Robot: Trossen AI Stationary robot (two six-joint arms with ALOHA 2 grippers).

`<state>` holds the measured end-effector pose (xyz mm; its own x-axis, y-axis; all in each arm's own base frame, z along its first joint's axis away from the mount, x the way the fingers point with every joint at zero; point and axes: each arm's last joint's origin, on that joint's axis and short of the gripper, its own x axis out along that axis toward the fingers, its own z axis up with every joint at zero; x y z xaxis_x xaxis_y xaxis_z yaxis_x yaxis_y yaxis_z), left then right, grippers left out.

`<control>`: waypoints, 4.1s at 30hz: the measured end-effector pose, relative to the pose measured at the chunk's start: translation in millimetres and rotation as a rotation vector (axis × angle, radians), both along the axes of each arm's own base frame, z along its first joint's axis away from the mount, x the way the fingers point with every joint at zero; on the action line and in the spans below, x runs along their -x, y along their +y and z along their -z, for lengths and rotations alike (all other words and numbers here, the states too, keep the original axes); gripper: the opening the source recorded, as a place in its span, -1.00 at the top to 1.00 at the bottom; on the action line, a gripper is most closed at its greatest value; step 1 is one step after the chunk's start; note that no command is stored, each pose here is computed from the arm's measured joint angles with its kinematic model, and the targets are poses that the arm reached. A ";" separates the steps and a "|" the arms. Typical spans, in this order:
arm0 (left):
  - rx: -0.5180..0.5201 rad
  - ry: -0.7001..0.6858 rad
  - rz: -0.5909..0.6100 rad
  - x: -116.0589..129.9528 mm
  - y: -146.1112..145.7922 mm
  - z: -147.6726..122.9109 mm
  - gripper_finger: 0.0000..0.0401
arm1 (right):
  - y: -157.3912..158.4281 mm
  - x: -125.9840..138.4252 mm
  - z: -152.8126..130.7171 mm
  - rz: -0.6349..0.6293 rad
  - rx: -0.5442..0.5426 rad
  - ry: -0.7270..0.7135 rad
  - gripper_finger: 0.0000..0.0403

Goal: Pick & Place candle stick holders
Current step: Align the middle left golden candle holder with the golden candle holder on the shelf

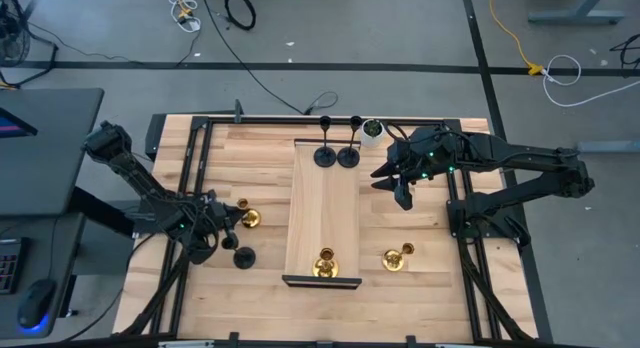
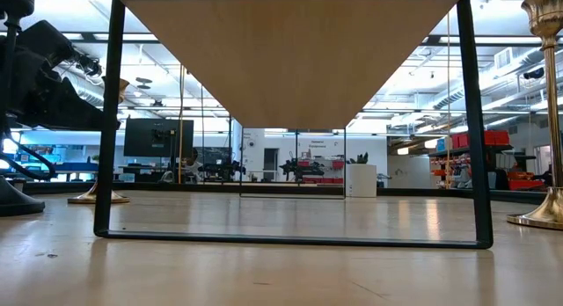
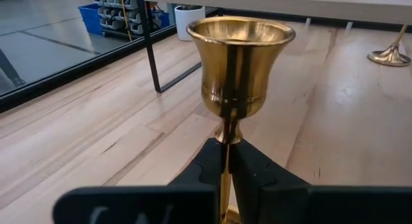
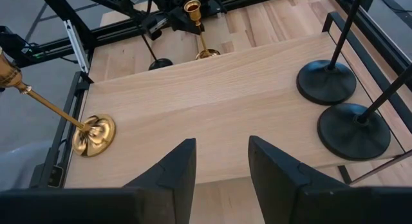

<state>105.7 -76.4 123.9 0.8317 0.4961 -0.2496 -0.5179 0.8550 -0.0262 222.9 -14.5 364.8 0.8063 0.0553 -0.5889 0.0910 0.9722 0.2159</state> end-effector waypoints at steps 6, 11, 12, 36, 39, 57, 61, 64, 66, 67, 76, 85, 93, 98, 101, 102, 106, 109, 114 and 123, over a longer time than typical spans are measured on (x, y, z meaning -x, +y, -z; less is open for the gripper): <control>-0.011 -0.006 0.004 0.5 0.7 -3.4 0.93 | 0.0 0.0 0.0 0.000 0.000 0.000 0.30; -0.062 -0.015 0.025 -1.2 -1.0 -25.8 0.93 | 0.0 0.0 0.0 0.000 0.000 0.000 0.30; -0.073 -0.011 0.029 -1.2 -1.1 -33.0 0.93 | 0.0 0.0 0.0 0.000 0.000 0.000 0.30; 0.037 -0.129 0.239 -7.5 -11.0 -191.5 0.93 | 0.0 0.1 0.0 0.000 0.000 0.000 0.30; -0.005 -0.138 0.296 -18.7 -24.3 -197.4 0.93 | -0.1 0.1 0.0 0.001 -0.002 0.000 0.30; -0.023 -0.085 0.426 -75.0 -75.6 -191.2 0.93 | -0.1 -1.3 -2.0 0.012 -0.015 -0.024 0.30; -0.026 -0.055 0.446 -93.8 -80.1 -186.0 0.93 | -0.2 -1.5 -2.4 0.026 -0.034 -0.027 0.30; -0.021 -0.028 0.465 -107.3 -81.9 -182.6 0.92 | -0.2 -1.5 -2.4 0.027 -0.035 -0.027 0.30; -0.014 -0.025 0.476 -116.0 -83.0 -182.1 0.92 | -0.2 -1.5 -2.4 0.027 -0.035 -0.027 0.30; -0.017 -0.019 0.476 -119.8 -83.3 -181.5 0.92 | -0.2 -1.5 -2.4 0.027 -0.035 -0.027 0.30; -0.001 -0.017 0.521 -139.1 -88.3 -179.9 0.92 | -0.1 -1.2 -1.9 0.026 -0.035 -0.021 0.30; -0.007 -0.006 0.554 -144.4 -94.6 -172.4 0.93 | -0.2 -1.1 -1.8 0.027 -0.035 -0.020 0.30; -0.015 0.002 0.568 -154.0 -97.9 -163.5 0.93 | -0.1 -1.1 -1.7 0.026 -0.035 -0.019 0.30; -0.017 0.006 0.564 -155.7 -97.7 -161.6 0.91 | -0.1 -1.0 -1.4 0.026 -0.035 -0.017 0.30; -0.015 0.007 0.567 -156.0 -97.4 -161.6 0.91 | -0.1 -1.0 -1.4 0.027 -0.035 -0.017 0.30; -0.014 0.007 0.568 -156.0 -97.4 -161.5 0.92 | -0.1 -1.0 -1.4 0.027 -0.035 -0.017 0.30; -0.013 0.011 0.566 -155.9 -97.3 -161.2 0.87 | -0.1 -0.9 -1.4 0.027 -0.035 -0.016 0.30; -0.014 0.012 0.568 -155.6 -97.6 -161.0 0.81 | -0.1 -0.7 -1.1 0.031 -0.041 -0.012 0.30; -0.012 0.017 0.579 -155.3 -97.7 -160.9 0.73 | -0.1 -0.7 -1.1 0.037 -0.050 -0.011 0.30; -0.027 0.040 0.574 -147.3 -97.1 -164.3 0.69 | -0.5 -1.2 -1.7 0.045 -0.042 -0.019 0.30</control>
